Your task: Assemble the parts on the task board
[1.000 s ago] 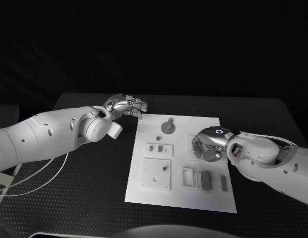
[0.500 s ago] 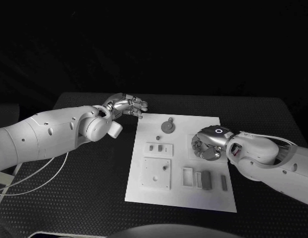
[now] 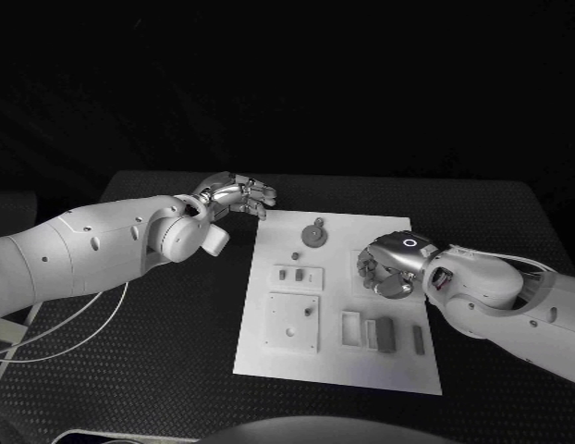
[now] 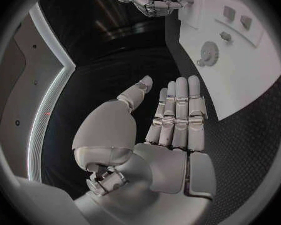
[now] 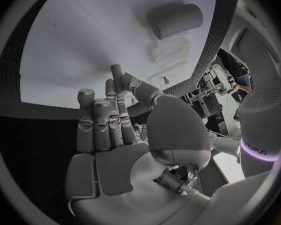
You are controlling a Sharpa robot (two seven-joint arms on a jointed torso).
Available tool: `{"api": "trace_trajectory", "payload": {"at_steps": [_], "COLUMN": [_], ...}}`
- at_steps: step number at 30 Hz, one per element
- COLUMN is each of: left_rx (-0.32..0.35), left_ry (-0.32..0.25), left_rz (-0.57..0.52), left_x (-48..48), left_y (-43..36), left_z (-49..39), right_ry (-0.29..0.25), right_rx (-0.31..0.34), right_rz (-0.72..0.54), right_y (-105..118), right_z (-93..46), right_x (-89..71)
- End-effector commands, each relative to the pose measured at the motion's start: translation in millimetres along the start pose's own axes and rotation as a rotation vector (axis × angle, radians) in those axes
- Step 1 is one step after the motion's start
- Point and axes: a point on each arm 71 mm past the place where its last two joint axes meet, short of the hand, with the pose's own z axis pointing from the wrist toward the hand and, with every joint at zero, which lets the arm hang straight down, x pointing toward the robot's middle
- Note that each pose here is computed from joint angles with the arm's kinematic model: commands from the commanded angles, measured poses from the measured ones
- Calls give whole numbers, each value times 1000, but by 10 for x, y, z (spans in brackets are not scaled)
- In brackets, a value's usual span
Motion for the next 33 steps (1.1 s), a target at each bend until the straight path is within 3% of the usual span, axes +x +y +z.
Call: {"api": "trace_trajectory", "payload": {"at_steps": [1, 14, 23, 33], "left_rx": [16, 17, 17, 19], "left_ry": [12, 10, 12, 17], "left_rz": [-4, -3, -4, -6], "left_x": [14, 15, 19, 46], "left_y": [-18, -19, -20, -27], "left_z": [6, 9, 9, 18], "right_ry": [-29, -114, -139, -134], "right_rx": [-20, -74, -154, -256], "right_rz": [3, 57, 118, 177], "right_y": [47, 223, 493, 932], "right_z": [-16, -76, 5, 143], "right_x": [-22, -233, -295, -171]}}
